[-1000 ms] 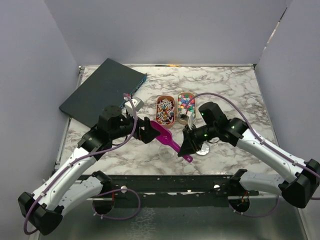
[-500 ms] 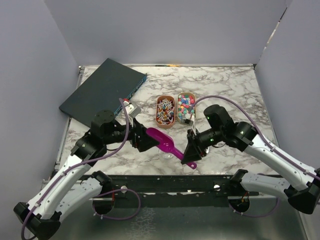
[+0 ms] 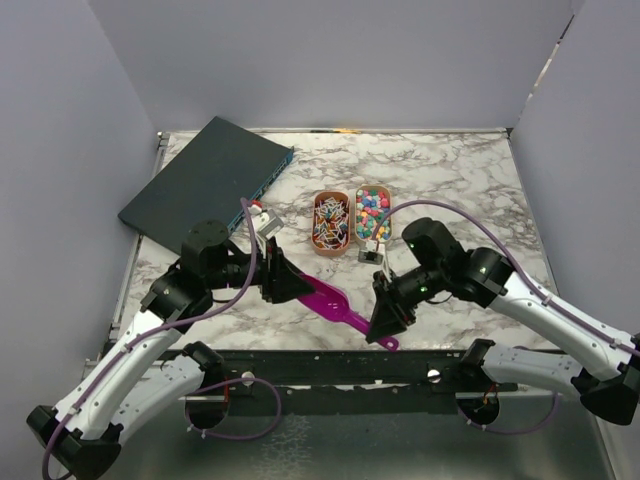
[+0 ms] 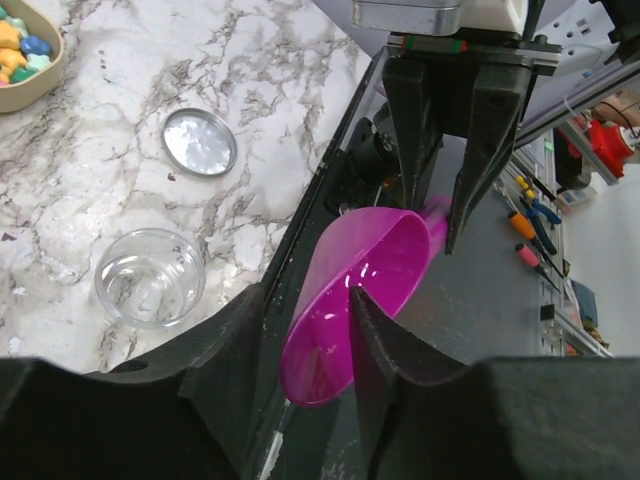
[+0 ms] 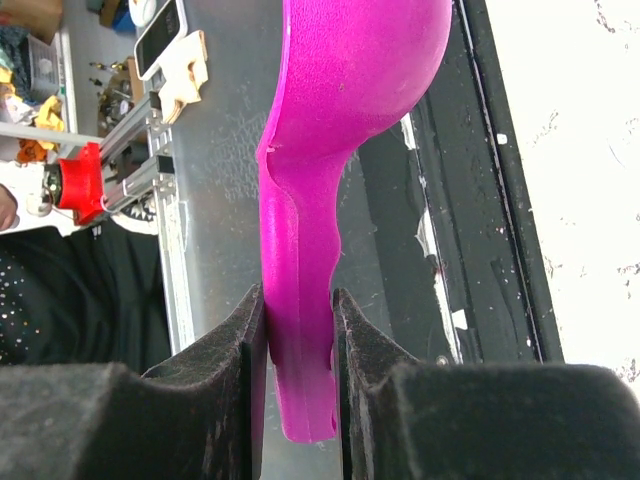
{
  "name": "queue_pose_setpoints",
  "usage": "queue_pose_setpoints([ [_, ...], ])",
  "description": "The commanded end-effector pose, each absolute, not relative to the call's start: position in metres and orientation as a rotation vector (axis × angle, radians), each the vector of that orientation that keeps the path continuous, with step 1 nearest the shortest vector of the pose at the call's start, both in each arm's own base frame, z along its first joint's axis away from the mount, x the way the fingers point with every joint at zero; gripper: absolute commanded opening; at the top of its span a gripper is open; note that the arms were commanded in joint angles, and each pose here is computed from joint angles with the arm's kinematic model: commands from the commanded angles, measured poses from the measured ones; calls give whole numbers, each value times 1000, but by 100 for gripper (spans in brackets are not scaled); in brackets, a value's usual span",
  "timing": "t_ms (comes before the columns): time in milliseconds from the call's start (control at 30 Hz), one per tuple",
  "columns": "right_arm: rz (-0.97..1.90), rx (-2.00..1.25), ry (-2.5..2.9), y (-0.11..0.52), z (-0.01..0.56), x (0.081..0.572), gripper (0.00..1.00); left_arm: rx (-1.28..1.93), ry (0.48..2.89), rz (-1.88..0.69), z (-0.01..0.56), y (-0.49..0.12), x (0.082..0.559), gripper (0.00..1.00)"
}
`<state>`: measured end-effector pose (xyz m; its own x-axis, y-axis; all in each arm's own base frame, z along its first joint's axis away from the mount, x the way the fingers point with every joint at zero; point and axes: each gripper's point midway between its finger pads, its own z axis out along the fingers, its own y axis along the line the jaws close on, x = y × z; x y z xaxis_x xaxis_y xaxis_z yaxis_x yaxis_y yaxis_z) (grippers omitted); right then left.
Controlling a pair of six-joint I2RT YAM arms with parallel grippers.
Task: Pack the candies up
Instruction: Pick up the spatula from the center of the board.
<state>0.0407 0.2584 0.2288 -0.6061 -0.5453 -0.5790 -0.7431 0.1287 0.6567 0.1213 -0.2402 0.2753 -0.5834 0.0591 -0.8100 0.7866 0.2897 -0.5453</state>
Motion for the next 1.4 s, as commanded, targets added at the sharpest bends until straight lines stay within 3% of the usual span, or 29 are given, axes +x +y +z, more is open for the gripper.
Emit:
queue_pose_setpoints([
  [0, 1457, -1272, 2215, 254, 231, 37, 2, 825, 1813, -1419, 291, -240, 103, 38],
  [100, 1451, -1266, 2225, 253, 230, 37, 2, 835, 1805, -1429, 293, -239, 100, 35],
  [233, 1446, -1261, 2237, 252, 229, 37, 3, 836, 1804, -1430, 293, -239, 99, 19],
  [333, 1440, -1258, 2232, 252, 230, 38, 3, 841, 1803, -1435, 292, -239, 98, 15],
  [433, 1439, -1255, 2237, 253, 229, 39, 5, 836, 1803, -1425, 292, -239, 100, 0],
  [500, 1437, -1254, 2246, 253, 228, 39, 7, 824, 1812, -1413, 290, -239, 102, 0],
  [567, 1411, -1248, 2243, 253, 229, 42, 16, 808, 1824, -1404, 287, -238, 105, 0],
  [700, 1307, -1196, 2207, 254, 236, 58, 54, 727, 1873, -1346, 277, -237, 118, 0],
  [833, 1174, -1129, 2159, 253, 243, 80, 72, 634, 1938, -1291, 264, -236, 132, 0],
  [1000, 1048, -1069, 2062, 255, 255, 107, 81, 511, 2014, -1259, 251, -235, 146, 0],
  [1367, 850, -1137, 1603, 266, 264, 149, 83, 228, 2128, -1318, 238, -241, 161, 0],
])
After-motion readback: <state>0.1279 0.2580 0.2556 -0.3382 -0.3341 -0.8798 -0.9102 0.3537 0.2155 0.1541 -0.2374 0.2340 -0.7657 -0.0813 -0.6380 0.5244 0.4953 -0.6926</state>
